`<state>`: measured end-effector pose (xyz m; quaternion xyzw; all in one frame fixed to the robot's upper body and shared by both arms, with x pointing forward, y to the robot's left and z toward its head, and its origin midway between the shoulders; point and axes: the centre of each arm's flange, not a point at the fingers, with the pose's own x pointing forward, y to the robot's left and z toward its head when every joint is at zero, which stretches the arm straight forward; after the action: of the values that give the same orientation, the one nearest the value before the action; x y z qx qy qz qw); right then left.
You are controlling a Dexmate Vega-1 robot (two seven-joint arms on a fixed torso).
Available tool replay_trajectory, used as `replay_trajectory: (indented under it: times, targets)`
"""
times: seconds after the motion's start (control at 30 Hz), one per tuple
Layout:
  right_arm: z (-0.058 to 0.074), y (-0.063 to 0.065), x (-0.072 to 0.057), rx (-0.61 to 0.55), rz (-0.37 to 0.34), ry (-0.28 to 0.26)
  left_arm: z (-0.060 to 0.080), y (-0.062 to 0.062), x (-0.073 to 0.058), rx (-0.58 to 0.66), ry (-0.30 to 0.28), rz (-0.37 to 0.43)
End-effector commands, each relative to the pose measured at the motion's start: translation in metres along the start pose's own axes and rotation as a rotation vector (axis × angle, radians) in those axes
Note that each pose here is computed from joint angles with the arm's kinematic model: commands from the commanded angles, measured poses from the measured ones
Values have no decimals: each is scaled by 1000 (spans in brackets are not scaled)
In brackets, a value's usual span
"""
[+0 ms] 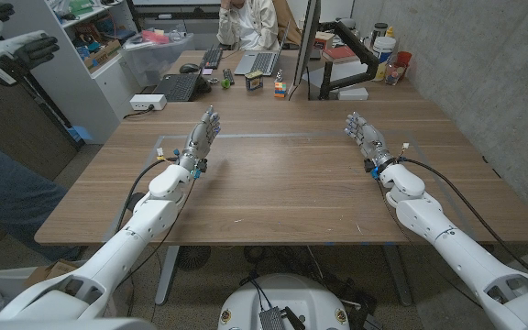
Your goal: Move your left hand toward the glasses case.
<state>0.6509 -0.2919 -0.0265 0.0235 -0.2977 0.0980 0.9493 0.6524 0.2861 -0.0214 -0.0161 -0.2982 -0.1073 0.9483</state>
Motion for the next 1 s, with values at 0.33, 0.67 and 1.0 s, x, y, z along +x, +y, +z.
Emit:
replay_trajectory:
  times: [0.33, 0.67, 1.0]
  targets:
    - [-2, 1, -4, -2, -9, 1, -3, 2, -1, -22, 4, 7]
    - [1, 3, -4, -11, -7, 3, -2, 3, -1, -26, 2, 0]
    - [1, 2, -6, -9, -11, -2, 1, 3, -3, -12, 2, -2]
